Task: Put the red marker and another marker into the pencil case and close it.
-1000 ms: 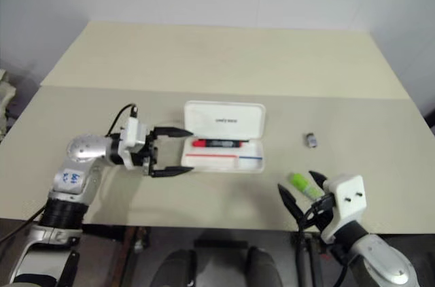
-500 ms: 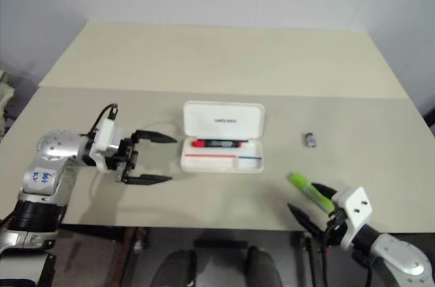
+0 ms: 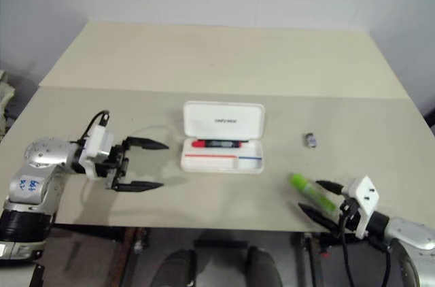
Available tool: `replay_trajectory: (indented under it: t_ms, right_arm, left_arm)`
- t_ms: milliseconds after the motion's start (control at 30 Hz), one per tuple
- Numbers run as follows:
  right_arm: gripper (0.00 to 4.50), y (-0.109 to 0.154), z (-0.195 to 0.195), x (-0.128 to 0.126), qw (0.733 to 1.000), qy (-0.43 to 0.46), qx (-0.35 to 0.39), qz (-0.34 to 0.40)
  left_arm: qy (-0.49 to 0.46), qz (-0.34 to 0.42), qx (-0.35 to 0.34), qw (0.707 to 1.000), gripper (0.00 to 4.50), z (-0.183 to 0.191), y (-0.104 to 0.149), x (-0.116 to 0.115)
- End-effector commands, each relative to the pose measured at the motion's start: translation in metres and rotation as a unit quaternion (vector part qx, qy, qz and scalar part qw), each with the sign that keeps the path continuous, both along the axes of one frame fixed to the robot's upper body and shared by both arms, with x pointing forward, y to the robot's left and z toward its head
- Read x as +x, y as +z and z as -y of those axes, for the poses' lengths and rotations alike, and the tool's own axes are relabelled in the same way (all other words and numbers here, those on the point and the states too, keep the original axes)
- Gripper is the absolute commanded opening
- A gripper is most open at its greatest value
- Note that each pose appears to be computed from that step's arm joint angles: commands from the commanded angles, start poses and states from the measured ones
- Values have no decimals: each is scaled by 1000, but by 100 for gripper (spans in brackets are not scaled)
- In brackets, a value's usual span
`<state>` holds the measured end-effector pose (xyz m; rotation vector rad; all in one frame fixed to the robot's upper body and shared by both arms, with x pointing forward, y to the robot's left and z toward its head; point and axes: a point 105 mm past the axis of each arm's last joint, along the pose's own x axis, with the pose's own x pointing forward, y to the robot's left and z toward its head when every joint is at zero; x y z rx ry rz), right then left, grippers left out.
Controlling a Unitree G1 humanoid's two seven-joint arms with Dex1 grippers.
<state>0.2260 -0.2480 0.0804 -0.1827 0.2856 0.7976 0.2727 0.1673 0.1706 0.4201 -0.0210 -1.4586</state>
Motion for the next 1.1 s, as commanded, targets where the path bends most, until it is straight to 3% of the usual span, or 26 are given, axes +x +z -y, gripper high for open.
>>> replay_trajectory:
  t_ms: [33, 133, 367, 633, 767, 867, 1100]
  right_arm:
    - [431, -3, -3, -3, 999, 35, 11, -30]
    - [362, -2, -6, -2, 998, 52, 11, -29]
    - [110, 1, -10, 2, 998, 68, -3, -14]
    - [110, 24, -34, 18, 991, 120, -24, 60]
    - [110, 48, -51, 28, 982, 161, -25, 99]
    - [110, 70, -71, 38, 971, 201, -22, 129]
    - [110, 90, -120, 58, 947, 280, -21, 157]
  left_arm:
    - [4, 21, -5, 1000, 450, -3, 13, -6]
    - [6, 20, -6, 1000, 450, -3, 13, -8]
    - [6, 16, -6, 1000, 450, -2, 11, -11]
    - [8, 16, -6, 1000, 450, -2, 8, -10]
    - [19, 18, -4, 1000, 450, -7, 6, -10]
    - [32, 19, -1, 999, 450, -12, 3, -10]
    - [50, 20, 5, 999, 450, -18, -1, -11]
